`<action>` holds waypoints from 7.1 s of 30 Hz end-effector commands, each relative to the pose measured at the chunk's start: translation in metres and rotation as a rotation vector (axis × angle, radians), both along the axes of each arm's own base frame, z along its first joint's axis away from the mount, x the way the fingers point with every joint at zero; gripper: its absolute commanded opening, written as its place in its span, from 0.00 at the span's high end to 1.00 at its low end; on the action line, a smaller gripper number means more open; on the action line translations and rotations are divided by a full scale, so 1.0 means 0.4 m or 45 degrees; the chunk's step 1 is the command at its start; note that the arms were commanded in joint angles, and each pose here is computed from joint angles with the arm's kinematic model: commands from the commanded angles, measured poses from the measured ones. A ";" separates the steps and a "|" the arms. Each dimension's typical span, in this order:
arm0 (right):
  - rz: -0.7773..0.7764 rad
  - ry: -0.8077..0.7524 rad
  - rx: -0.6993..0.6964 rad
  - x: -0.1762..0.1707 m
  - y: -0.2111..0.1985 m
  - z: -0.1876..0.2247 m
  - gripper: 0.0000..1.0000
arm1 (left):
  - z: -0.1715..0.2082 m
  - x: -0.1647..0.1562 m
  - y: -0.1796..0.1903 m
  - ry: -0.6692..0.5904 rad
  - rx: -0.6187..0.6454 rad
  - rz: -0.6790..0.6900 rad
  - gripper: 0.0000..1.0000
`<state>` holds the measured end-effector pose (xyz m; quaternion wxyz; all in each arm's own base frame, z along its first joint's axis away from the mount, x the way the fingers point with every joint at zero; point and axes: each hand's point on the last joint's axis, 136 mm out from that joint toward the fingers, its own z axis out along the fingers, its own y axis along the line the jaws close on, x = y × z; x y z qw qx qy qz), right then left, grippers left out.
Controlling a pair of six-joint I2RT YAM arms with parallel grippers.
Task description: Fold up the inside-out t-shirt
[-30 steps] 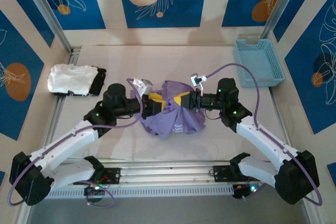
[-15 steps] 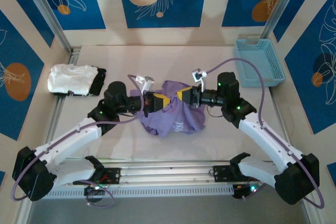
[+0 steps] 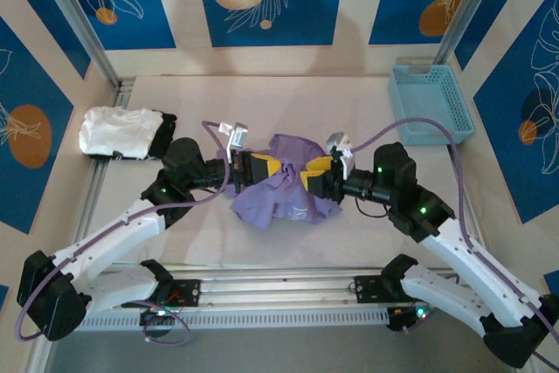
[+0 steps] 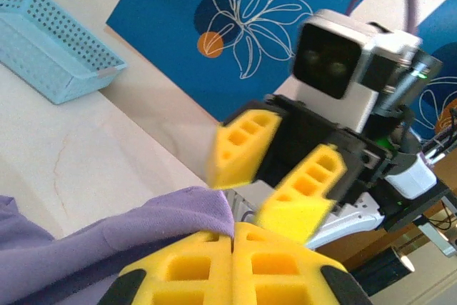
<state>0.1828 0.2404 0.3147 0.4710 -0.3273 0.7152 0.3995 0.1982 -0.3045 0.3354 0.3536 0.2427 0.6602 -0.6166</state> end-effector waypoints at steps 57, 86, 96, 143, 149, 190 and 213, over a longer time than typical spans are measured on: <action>-0.001 -0.017 0.061 0.002 -0.019 -0.113 0.89 | 0.012 -0.013 0.082 -0.429 0.084 0.201 1.00; 0.179 0.025 -0.177 -0.005 0.068 -0.067 0.86 | -0.078 -0.067 0.057 -0.829 0.341 0.125 1.00; 0.078 0.005 0.354 0.018 -0.021 0.097 1.00 | -0.130 -0.029 0.102 -0.728 0.331 0.333 1.00; -0.113 -0.089 -0.066 0.068 -0.014 -0.053 1.00 | 0.018 -0.053 -0.078 -0.413 0.303 0.065 1.00; -0.169 -0.173 -0.167 0.065 -0.007 -0.052 0.79 | 0.002 -0.033 -0.071 -0.062 0.378 0.126 1.00; -0.171 0.422 0.265 0.107 0.084 -0.065 1.00 | -0.110 -0.026 0.026 -0.278 0.649 0.268 0.60; -0.421 0.428 0.234 0.158 -0.029 -0.084 1.00 | -0.037 -0.066 0.020 -0.576 0.432 0.221 1.00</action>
